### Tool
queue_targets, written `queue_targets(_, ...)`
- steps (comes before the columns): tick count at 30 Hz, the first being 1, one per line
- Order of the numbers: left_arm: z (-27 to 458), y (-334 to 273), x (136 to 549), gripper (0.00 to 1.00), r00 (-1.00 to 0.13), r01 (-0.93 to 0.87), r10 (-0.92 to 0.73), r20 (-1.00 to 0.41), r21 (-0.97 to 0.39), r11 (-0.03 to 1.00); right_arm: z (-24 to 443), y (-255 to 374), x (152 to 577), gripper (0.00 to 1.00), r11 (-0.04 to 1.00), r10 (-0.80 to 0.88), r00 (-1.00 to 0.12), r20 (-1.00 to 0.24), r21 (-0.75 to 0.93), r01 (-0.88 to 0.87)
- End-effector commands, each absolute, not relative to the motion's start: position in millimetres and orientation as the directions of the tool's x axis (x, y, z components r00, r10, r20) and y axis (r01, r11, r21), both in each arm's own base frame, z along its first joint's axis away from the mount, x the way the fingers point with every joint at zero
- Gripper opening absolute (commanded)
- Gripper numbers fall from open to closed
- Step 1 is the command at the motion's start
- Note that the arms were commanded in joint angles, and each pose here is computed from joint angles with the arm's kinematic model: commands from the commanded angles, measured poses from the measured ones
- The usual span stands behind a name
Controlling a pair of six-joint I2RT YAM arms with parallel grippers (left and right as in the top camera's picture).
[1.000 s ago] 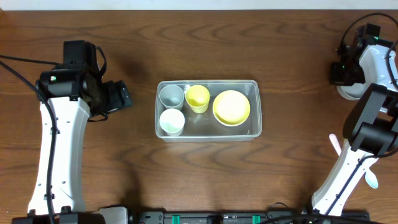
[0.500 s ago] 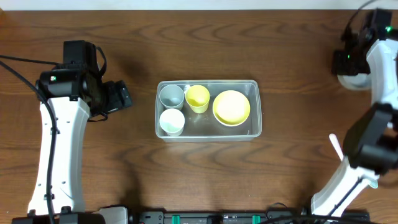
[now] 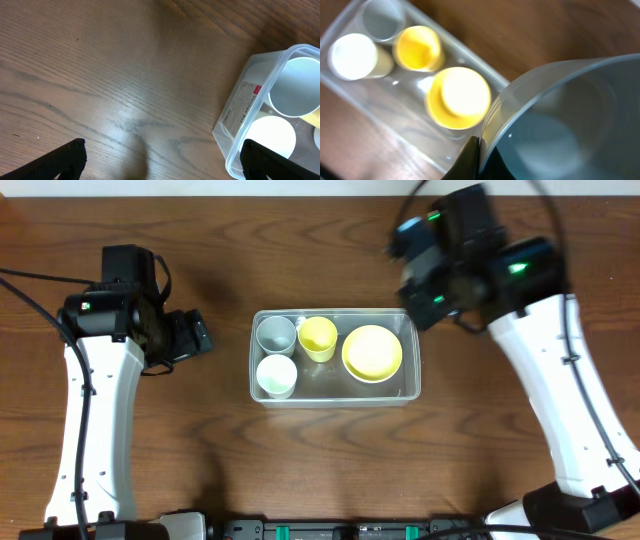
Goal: Pack container
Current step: 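Carry the grey bowl into the container's right side and release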
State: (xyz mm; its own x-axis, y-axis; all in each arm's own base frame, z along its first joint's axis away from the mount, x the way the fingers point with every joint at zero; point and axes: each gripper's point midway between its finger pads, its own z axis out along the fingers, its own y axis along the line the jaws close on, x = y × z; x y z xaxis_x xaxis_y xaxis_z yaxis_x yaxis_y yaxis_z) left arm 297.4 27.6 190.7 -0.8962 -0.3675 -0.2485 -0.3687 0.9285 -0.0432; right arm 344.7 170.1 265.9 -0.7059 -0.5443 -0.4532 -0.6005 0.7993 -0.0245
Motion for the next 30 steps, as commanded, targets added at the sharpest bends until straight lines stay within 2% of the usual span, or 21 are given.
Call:
queue_targets(1, 187, 29, 295, 0.98, -0.894, -0.383, -0.381, -0.236, -0.039, 0.923, 252, 185, 336, 0.01, 0.802, -0.551, -0.725, -0.414, -0.022, -0.597)
queue_targets(14, 187, 29, 295, 0.98, -0.894, -0.383, -0.381, -0.236, -0.039, 0.923, 151, 212, 298, 0.01, 0.752, -0.623, -0.744, -0.240, 0.076, -0.655)
queue_targets(22, 187, 29, 295, 0.98, -0.894, -0.383, -0.381, -0.236, -0.039, 0.923, 114, 227, 294, 0.01, 0.717, -0.657, -0.706, -0.266, 0.070, -0.693)
queue_targets(30, 187, 29, 295, 0.98, -0.894, -0.383, -0.381, -0.236, -0.039, 0.923, 106, 235, 304, 0.01, 0.692, -0.672, -0.666, -0.324, 0.049, -0.721)
